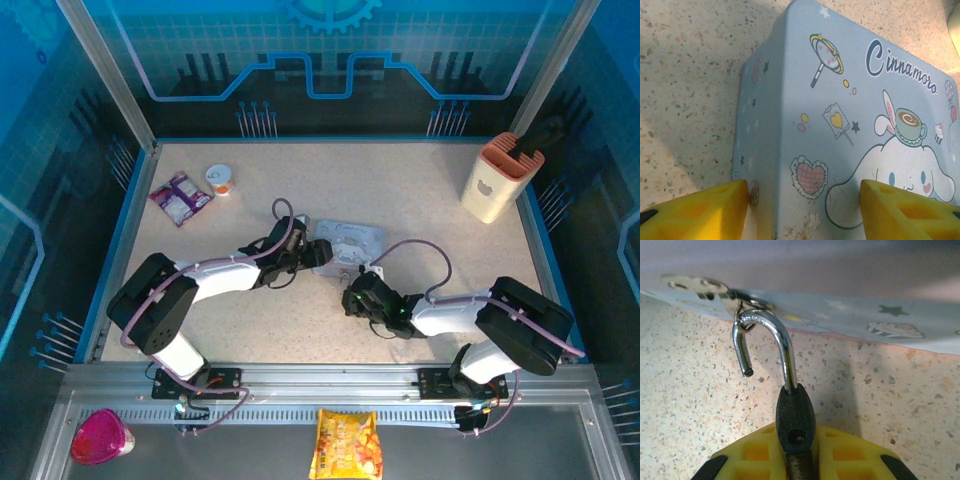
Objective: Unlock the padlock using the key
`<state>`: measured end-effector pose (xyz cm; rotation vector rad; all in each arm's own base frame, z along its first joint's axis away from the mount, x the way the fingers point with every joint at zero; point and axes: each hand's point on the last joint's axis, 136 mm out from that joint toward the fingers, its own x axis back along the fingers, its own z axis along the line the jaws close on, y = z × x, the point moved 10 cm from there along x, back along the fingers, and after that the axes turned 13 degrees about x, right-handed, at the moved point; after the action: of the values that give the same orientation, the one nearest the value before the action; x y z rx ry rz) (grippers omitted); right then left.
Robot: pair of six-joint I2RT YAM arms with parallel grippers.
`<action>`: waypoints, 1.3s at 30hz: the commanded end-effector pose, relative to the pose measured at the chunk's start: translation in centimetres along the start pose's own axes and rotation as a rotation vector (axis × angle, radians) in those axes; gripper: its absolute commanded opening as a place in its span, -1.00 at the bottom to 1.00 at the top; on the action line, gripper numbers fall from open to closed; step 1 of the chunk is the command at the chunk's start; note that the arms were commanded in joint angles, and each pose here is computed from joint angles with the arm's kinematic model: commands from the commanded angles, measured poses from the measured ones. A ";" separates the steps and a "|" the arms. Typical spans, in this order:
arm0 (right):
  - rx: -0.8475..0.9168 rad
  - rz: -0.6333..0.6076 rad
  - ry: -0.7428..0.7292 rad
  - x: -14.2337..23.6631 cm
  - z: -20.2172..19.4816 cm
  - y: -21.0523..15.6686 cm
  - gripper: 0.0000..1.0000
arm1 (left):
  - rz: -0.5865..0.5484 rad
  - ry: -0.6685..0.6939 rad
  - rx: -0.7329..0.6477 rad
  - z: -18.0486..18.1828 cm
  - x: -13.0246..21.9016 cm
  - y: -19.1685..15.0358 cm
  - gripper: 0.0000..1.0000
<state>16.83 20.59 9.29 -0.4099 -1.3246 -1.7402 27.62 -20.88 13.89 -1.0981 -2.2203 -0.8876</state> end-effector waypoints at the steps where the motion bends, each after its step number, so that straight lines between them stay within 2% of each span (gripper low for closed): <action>1: -0.085 -0.079 0.061 0.6 0.3 0.7 -0.99 | 0.060 0.136 0.028 2.6 0.2 -2.6 0.18; 12: -0.260 -0.192 0.095 1.3 -1.0 1.0 -1.00 | 0.059 0.101 0.051 1.4 0.5 -5.2 0.14; 23: -0.384 -0.282 0.098 1.7 -1.8 1.8 -1.00 | 0.052 0.119 0.072 1.5 0.2 -5.7 0.14; 39: -0.460 -0.256 0.031 -0.1 -4.3 1.7 -1.00 | 0.036 0.140 0.072 1.2 0.0 -5.4 0.13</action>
<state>18.69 17.38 8.61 -0.4802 -0.9813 -2.2007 23.97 -23.28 13.77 -1.0533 -2.2559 -0.7765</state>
